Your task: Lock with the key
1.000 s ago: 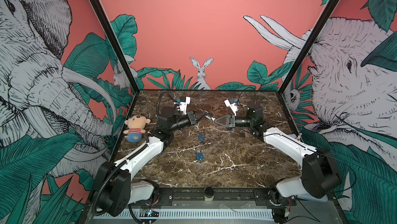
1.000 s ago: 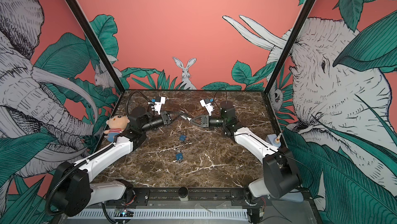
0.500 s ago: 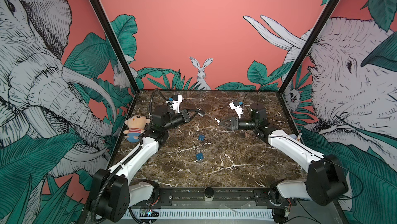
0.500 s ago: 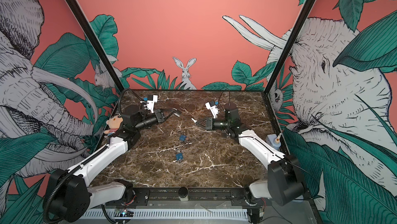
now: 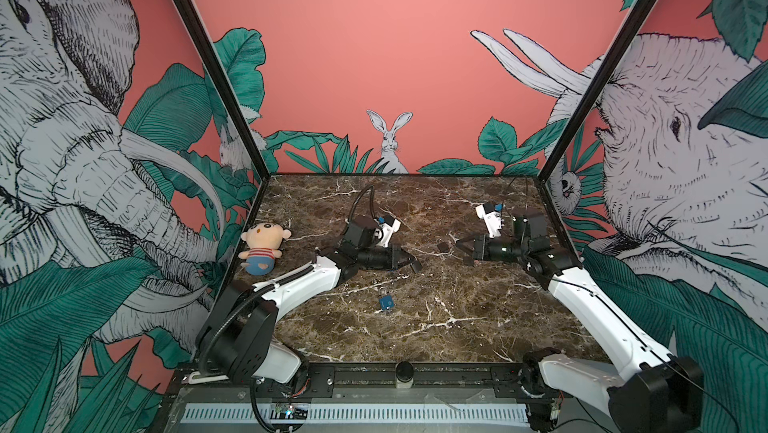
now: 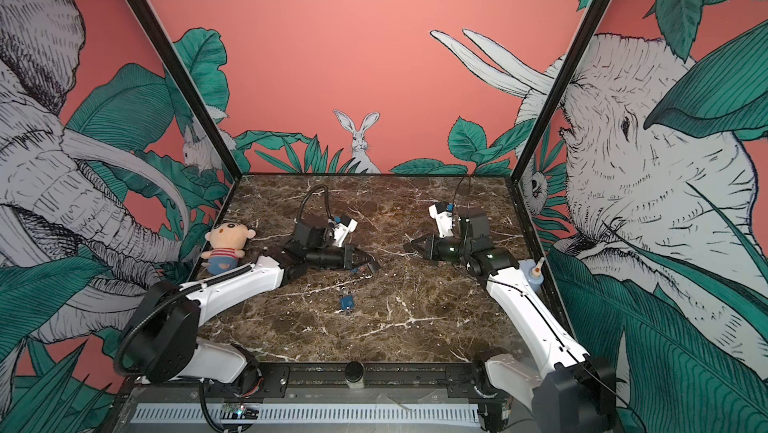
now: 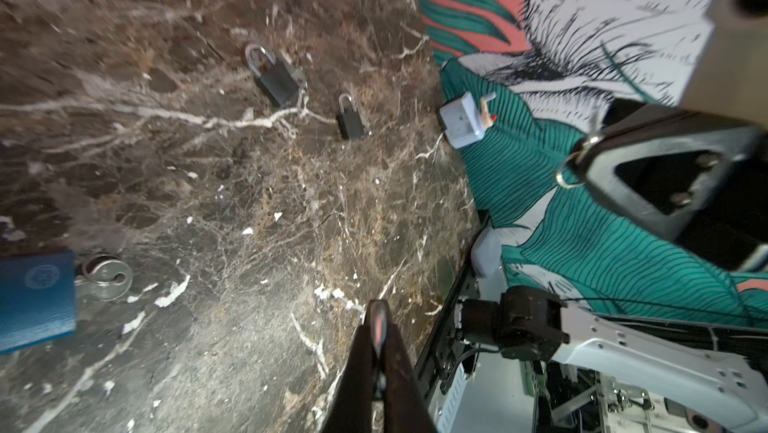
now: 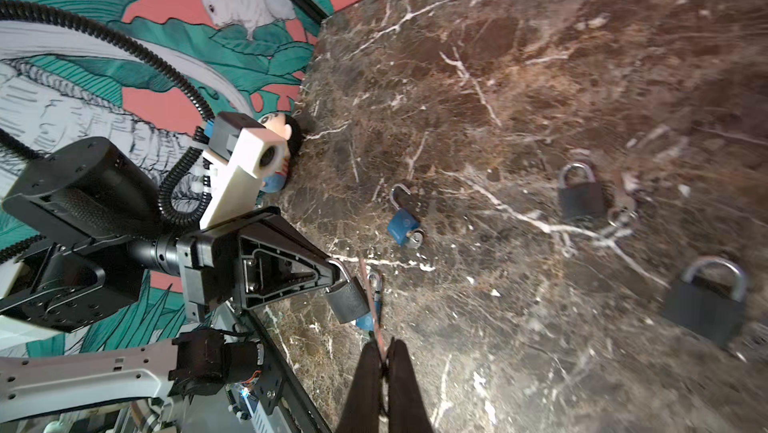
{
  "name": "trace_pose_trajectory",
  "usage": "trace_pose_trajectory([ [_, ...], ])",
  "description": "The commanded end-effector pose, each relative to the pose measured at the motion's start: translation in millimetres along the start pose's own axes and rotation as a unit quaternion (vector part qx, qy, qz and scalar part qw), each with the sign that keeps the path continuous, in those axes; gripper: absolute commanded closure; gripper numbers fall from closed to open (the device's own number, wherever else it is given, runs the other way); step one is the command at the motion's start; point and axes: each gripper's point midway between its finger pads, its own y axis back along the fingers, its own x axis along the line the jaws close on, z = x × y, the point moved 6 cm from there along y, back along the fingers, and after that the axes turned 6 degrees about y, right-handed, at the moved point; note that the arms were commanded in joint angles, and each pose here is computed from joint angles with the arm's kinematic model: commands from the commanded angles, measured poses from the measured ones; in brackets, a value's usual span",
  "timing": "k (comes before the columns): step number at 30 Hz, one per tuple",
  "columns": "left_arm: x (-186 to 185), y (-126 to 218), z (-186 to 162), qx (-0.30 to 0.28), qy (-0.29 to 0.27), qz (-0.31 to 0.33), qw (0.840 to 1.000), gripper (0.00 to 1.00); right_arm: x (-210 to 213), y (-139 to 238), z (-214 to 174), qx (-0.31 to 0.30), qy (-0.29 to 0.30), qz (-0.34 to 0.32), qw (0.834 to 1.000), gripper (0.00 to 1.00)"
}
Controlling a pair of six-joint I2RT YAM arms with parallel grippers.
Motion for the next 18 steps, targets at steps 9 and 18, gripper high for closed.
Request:
trace_pose_trajectory([
  [9,-3,-81,-6,0.077,-0.034,0.001,0.996,1.00,-15,19,-15,0.013,-0.015,-0.055,0.998,1.00],
  [18,15,-114,-1,0.095,-0.024,0.037,0.995,1.00,-19,14,-15,0.020,-0.022,-0.053,0.998,1.00],
])
